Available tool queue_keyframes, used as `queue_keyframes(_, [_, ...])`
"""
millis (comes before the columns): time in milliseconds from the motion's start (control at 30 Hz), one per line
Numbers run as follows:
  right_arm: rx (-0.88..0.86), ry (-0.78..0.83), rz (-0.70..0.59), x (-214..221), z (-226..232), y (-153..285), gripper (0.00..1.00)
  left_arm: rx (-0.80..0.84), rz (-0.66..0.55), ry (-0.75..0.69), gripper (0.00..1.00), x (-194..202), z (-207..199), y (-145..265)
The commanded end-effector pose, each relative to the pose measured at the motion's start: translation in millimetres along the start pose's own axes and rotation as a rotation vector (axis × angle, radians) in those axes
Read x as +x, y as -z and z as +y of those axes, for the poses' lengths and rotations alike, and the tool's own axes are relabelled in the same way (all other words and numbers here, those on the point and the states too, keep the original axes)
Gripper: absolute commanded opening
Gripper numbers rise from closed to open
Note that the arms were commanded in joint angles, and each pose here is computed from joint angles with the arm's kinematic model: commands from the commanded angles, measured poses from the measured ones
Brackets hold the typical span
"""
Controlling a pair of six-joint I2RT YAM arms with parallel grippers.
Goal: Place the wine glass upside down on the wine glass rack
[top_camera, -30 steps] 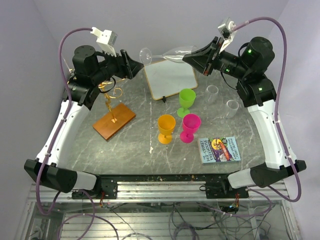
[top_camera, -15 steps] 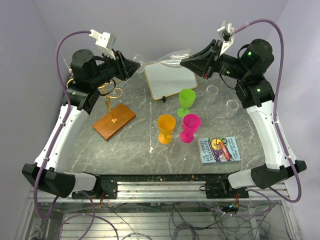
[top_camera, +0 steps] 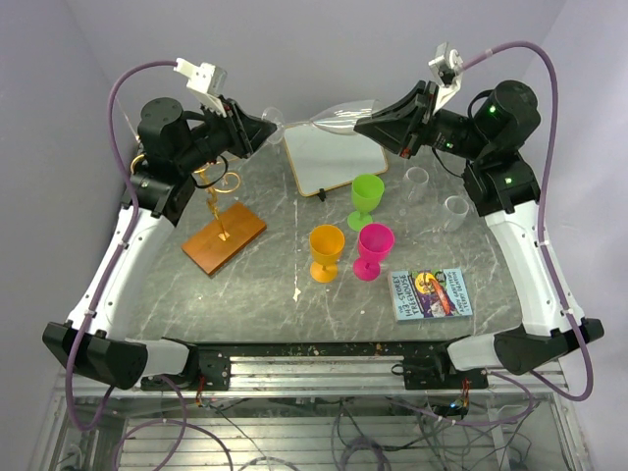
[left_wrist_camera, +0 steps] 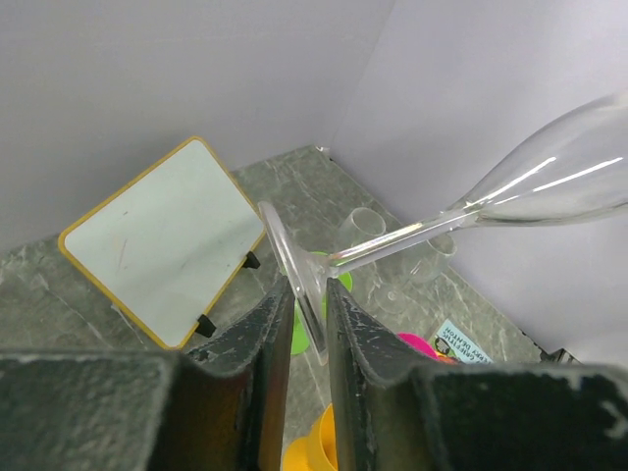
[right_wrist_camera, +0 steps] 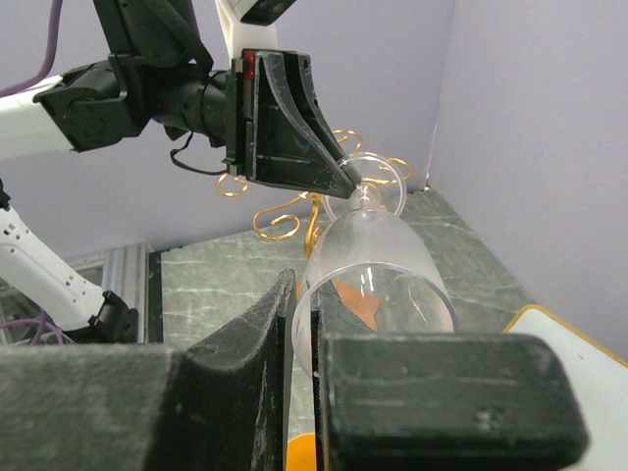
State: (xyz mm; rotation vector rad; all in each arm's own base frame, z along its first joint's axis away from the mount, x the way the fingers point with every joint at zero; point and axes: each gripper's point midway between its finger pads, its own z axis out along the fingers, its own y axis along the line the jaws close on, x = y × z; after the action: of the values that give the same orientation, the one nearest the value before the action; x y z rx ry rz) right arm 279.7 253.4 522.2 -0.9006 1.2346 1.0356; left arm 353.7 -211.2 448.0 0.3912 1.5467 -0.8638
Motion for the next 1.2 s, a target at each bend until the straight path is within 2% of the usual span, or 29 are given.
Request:
queue_keyframes(0, [-0.020,0.049,-0.042,-16,11,5,0.00,0.039,-0.026,-0.003,0.27,-5,-9,0])
queue_keyframes(167, [0.002,0.050,-0.040,-11,5,4,0.00,0.063,-0.042,-0.003,0.08,-8,-15,4])
queue_keyframes(200, [0.010,0.056,-0.037,-10,2,4,0.01,0.071,-0.047,-0.007,0.07,-9,-18,5])
queue_keyframes(500, [0.070,0.116,0.017,6,-6,12,0.50,-0.042,-0.094,-0.008,0.07,-26,3,22])
queue_keyframes(700, [0.136,0.182,0.037,-2,-6,24,0.61,-0.154,-0.159,-0.046,0.07,-54,24,46])
queue_keyframes(767, [0.181,0.218,0.039,-8,-9,30,0.73,-0.226,-0.183,-0.091,0.07,-66,34,60])
queue_keyframes(833, [0.228,0.240,0.041,-15,-11,37,0.80,-0.292,-0.209,-0.132,0.07,-79,41,73])
queue_keyframes(1033, [0.379,0.300,0.061,-23,-24,58,0.86,-0.529,-0.264,-0.286,0.07,-116,61,118])
queue_keyframes(1167, [0.442,0.321,0.118,-5,-39,65,0.86,-0.753,-0.299,-0.436,0.07,-145,75,163])
